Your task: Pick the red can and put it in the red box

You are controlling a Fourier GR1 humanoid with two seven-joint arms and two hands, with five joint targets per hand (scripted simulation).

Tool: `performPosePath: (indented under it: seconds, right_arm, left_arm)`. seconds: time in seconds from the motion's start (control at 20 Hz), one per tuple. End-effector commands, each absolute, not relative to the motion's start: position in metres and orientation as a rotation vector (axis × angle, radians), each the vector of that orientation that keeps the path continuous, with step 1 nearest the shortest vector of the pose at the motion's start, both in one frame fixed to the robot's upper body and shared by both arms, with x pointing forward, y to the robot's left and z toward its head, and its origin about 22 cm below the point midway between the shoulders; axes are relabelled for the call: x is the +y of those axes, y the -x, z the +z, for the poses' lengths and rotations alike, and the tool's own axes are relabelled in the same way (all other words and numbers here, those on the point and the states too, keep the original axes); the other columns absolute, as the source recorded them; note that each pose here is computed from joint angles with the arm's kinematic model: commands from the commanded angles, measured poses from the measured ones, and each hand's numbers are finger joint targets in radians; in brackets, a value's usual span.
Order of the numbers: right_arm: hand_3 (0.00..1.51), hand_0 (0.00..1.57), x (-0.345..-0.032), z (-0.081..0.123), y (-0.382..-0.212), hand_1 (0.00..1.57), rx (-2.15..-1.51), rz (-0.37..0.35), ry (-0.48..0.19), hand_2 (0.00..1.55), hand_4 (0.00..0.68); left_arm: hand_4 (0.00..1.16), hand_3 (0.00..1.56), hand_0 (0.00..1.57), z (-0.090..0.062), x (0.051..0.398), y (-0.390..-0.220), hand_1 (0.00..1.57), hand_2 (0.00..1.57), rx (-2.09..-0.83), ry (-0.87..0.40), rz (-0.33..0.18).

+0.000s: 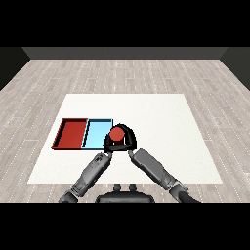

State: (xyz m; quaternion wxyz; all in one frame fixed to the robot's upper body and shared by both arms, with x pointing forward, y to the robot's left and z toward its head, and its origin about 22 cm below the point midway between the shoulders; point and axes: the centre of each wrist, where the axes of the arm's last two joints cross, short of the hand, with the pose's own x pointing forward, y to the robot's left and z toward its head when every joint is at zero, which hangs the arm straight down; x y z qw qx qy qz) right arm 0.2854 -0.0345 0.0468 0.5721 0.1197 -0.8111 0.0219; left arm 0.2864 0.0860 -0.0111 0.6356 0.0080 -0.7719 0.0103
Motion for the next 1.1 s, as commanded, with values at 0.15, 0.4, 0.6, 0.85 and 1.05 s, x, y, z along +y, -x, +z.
performPosePath:
  seconds: [0.15,0.4,0.6,0.85,1.05]
  right_arm:
    - [0.0,0.0,-0.038,0.046,-0.281,0.0,-1.901,0.126,-0.253,0.0,0.0]
    - [0.0,0.0,-0.05,0.047,-0.285,0.0,-1.913,0.106,-0.266,0.0,0.0]
    - [0.0,0.0,-0.052,0.057,-0.297,0.0,-1.927,0.066,-0.238,0.0,0.0]
    - [0.0,0.0,-0.082,0.073,-0.308,0.0,-2.001,0.019,-0.18,0.0,0.0]
    - [0.0,0.0,-0.13,0.086,-0.283,0.0,-2.036,-0.037,-0.184,0.0,0.0]
  left_arm:
    - [1.12,1.45,1.57,-0.004,0.084,-0.29,1.57,1.53,-1.776,-0.046,0.053]
    - [1.13,1.48,1.57,-0.013,0.08,-0.285,1.57,1.56,-1.782,-0.061,0.018]
    - [1.15,1.51,1.57,-0.015,0.086,-0.272,1.57,1.57,-1.745,-0.051,0.039]
    - [1.14,1.5,1.57,-0.024,0.098,-0.291,1.57,1.57,-1.743,-0.068,0.042]
    - [1.13,1.48,1.57,-0.019,0.109,-0.296,1.57,1.57,-1.752,-0.124,0.051]
